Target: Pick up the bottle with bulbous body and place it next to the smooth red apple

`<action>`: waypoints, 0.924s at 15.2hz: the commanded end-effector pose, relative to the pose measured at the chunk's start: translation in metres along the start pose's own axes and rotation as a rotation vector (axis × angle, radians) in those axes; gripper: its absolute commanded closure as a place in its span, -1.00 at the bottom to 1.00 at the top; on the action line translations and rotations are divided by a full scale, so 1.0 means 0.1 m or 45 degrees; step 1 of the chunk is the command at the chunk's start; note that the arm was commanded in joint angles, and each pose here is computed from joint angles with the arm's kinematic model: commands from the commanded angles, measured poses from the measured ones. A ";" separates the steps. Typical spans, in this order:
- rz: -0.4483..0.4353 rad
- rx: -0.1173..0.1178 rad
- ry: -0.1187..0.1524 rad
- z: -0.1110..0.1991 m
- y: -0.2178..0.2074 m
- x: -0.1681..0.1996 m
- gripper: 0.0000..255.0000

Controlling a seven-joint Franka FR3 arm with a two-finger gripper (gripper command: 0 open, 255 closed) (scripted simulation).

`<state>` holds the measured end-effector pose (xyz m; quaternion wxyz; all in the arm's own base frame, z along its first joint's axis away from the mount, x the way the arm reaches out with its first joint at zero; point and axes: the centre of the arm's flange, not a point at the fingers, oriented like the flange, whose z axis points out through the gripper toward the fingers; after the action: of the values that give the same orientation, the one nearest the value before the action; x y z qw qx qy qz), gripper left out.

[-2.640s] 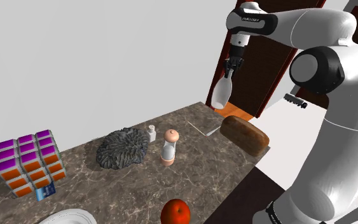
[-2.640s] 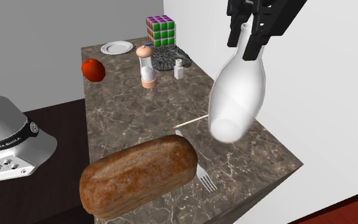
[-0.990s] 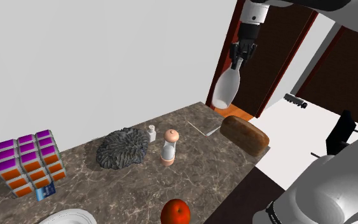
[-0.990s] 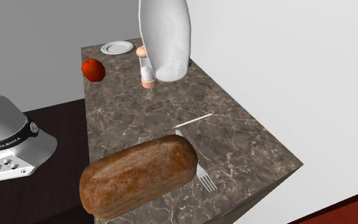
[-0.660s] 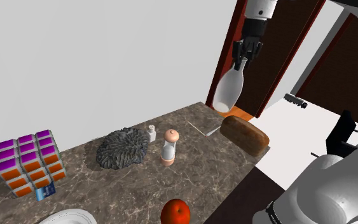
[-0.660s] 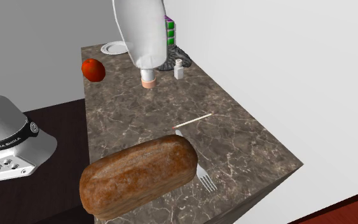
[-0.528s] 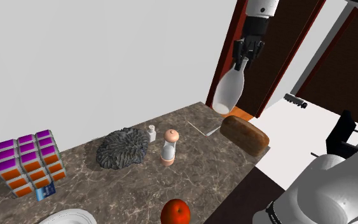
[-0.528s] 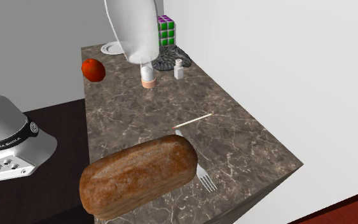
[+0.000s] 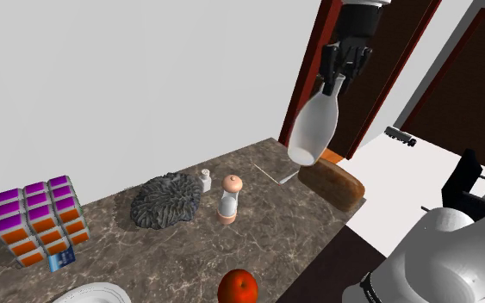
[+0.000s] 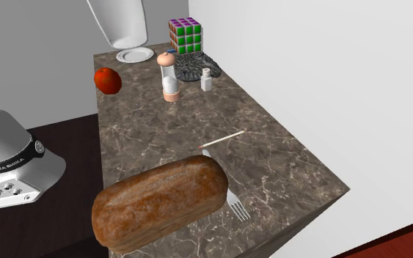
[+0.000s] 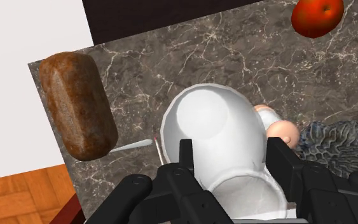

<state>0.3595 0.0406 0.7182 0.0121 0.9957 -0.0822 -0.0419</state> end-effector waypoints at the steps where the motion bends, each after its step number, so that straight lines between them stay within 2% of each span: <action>1: 0.002 -0.001 -0.001 -0.07 -0.16 -0.22 1.00; 8: 0.002 -0.001 -0.001 -0.29 -0.74 -0.83 1.00; 14: 0.002 -0.001 -0.001 0.03 -0.75 -0.81 1.00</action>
<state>0.2913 0.1273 0.7249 0.0124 0.9956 -0.0827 -0.0424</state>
